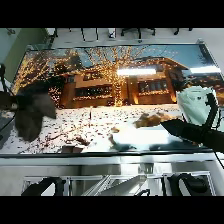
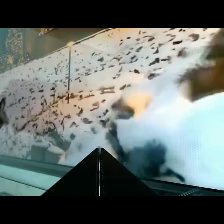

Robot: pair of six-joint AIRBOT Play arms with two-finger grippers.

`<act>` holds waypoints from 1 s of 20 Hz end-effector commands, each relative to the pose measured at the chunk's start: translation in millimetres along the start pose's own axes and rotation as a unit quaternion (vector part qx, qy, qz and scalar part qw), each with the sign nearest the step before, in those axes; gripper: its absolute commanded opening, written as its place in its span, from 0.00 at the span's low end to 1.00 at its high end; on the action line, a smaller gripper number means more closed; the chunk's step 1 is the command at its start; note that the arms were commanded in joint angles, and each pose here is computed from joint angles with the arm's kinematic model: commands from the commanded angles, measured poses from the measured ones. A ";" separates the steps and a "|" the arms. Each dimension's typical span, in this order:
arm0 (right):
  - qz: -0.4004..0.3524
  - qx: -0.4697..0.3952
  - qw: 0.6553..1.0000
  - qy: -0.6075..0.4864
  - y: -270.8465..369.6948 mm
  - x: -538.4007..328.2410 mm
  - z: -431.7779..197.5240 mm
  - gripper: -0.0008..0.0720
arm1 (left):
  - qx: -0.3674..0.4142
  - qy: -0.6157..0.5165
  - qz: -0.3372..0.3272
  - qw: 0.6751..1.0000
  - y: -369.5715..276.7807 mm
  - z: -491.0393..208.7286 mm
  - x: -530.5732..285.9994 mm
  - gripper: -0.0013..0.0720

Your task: Fold the shirts.

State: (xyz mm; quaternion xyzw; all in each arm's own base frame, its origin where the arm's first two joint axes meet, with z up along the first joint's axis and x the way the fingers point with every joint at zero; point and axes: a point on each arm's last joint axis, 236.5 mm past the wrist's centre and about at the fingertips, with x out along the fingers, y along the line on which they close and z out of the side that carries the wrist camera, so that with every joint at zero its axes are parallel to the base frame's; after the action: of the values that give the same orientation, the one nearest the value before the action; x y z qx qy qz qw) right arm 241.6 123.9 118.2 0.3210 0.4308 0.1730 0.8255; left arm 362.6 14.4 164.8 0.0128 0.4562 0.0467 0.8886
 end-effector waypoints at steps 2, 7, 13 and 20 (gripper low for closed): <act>0.000 0.000 1.000 0.000 0.1 0.0 -0.2 0.04 | 0.105 -0.089 -0.220 0.966 -163.7 12.3 -98.2 0.04; 0.000 0.000 1.000 0.000 0.1 0.0 0.0 0.04 | 0.226 0.022 -0.269 0.936 -278.8 -55.7 -48.0 0.04; 0.003 0.001 1.000 -0.011 1.2 0.0 5.2 0.04 | 0.302 0.130 -0.250 0.911 -353.1 -132.1 39.7 0.76; -0.005 -0.009 1.000 0.017 -12.4 20.3 8.7 0.64 | 0.212 0.178 -0.181 0.944 -232.1 -48.9 9.2 0.89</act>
State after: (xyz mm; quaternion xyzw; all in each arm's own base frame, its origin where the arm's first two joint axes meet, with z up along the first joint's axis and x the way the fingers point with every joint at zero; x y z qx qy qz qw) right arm 254.3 123.1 114.9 0.3239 0.4269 0.1734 0.8263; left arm 344.4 -269.4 93.0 0.1236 0.5706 -0.2512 0.7721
